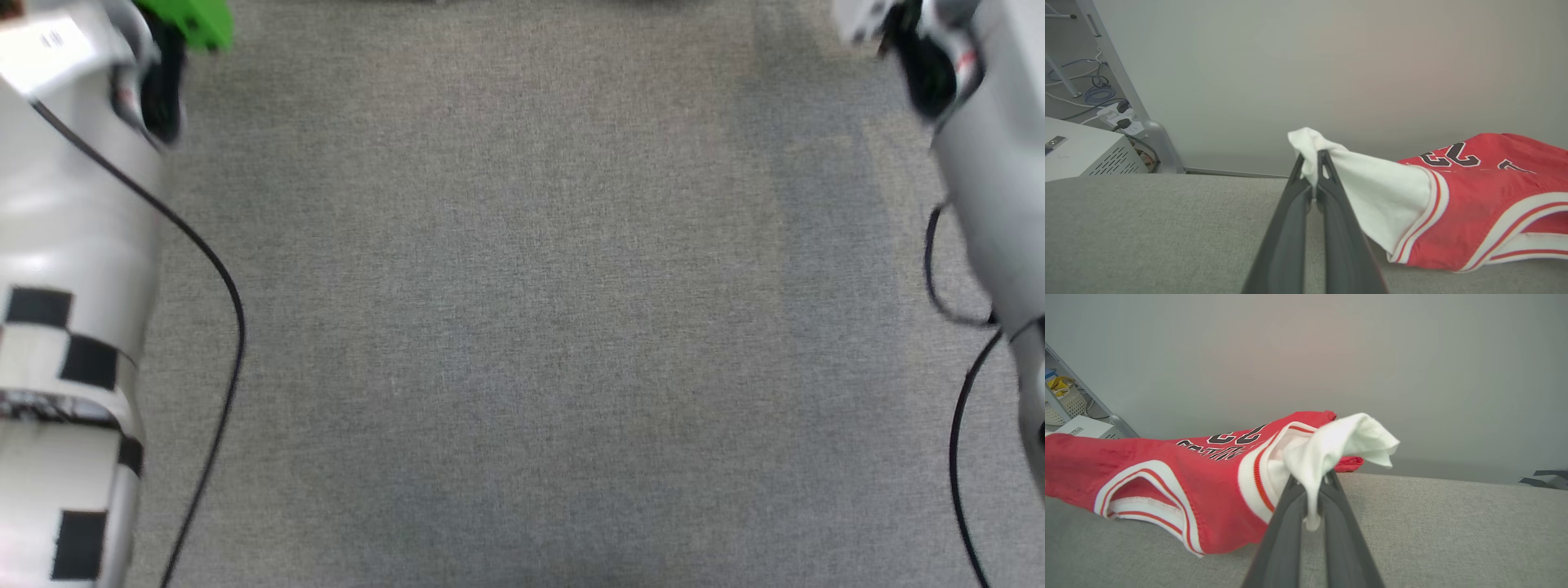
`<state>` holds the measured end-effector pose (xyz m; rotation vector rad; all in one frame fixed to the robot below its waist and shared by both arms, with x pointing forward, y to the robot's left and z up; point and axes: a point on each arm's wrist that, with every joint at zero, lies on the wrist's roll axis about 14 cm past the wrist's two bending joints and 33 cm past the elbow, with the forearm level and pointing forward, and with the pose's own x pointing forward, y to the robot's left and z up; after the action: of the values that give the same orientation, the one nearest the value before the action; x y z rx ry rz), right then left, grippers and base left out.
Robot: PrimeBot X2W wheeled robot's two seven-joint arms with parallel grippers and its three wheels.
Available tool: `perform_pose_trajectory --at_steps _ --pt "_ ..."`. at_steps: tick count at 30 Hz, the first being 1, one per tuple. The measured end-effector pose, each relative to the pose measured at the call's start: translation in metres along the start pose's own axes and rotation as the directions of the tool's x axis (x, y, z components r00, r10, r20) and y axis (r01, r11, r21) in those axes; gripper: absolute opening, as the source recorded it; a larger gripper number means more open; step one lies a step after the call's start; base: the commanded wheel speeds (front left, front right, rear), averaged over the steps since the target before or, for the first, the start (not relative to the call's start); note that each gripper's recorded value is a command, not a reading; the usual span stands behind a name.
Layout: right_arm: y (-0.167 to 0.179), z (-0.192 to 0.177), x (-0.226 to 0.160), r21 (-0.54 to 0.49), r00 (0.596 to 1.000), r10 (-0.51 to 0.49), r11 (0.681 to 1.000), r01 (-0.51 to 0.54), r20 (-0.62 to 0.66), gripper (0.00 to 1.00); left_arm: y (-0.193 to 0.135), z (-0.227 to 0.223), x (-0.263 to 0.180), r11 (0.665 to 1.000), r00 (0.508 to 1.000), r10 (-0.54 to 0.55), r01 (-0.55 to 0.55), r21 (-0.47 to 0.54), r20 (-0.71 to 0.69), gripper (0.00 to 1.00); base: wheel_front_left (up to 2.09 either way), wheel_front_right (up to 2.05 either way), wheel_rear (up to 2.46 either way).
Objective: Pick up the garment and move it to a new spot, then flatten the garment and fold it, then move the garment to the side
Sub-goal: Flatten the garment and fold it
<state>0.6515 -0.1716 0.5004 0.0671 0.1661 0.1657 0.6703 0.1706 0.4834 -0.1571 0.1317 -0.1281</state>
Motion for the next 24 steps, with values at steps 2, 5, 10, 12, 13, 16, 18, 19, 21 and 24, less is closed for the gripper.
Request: perform_pose_trajectory --at_steps 2,5,10,12,13,16,18,19,21,24 --pt "0.001 -0.032 -0.017 0.020 0.998 0.001 1.000 0.001 -0.064 0.00 0.004 -0.025 -0.018 1.000 0.999 0.015 -0.016 -0.026 -0.045 0.00 0.00 0.00 0.00" --pt "0.001 -0.065 -0.043 0.056 0.992 -0.002 0.998 0.009 -0.126 0.00 0.010 -0.053 -0.045 0.998 0.994 0.035 -0.040 -0.042 -0.102 0.00 0.00 0.00 0.00" --pt "0.001 -0.086 -0.081 0.092 0.989 0.006 0.996 0.008 -0.147 0.00 0.013 -0.073 -0.086 0.997 0.991 0.038 -0.046 -0.055 -0.132 0.00 0.00 0.00 0.00" --pt "0.004 -0.092 -0.097 0.102 0.988 0.019 0.995 -0.003 -0.153 0.00 0.015 -0.067 -0.100 0.997 0.994 0.038 -0.045 -0.066 -0.107 0.00 0.00 0.00 0.00" --pt "0.006 -0.093 -0.104 0.109 0.989 0.024 0.994 -0.007 -0.149 0.00 0.018 -0.063 -0.107 0.996 0.995 0.042 -0.048 -0.069 -0.089 0.00 0.00 0.00 0.00" --pt "0.006 -0.092 -0.125 0.114 0.990 0.032 0.993 -0.016 -0.137 0.00 0.024 -0.056 -0.130 0.995 0.997 0.060 -0.064 -0.073 -0.055 0.00 0.00 0.00 0.00" --pt "0.005 -0.091 -0.139 0.113 0.990 0.035 0.993 -0.020 -0.134 0.00 0.026 -0.057 -0.148 0.996 0.997 0.066 -0.069 -0.064 -0.050 0.00 0.00 0.00 0.00" --pt "0.005 -0.091 -0.146 0.112 0.990 0.038 0.993 -0.023 -0.133 0.00 0.027 -0.058 -0.158 0.995 0.996 0.071 -0.074 -0.061 -0.050 0.00 0.00 0.00 0.00" --pt "0.006 -0.090 -0.159 0.116 0.990 0.044 0.993 -0.028 -0.133 0.00 0.029 -0.062 -0.177 0.995 0.995 0.081 -0.084 -0.054 -0.053 0.00 0.00 0.00 0.00" --pt "0.004 -0.088 -0.180 0.115 0.991 0.042 0.993 -0.027 -0.130 0.00 0.029 -0.064 -0.204 0.995 0.994 0.093 -0.095 -0.042 -0.065 0.00 0.00 0.00 0.00"
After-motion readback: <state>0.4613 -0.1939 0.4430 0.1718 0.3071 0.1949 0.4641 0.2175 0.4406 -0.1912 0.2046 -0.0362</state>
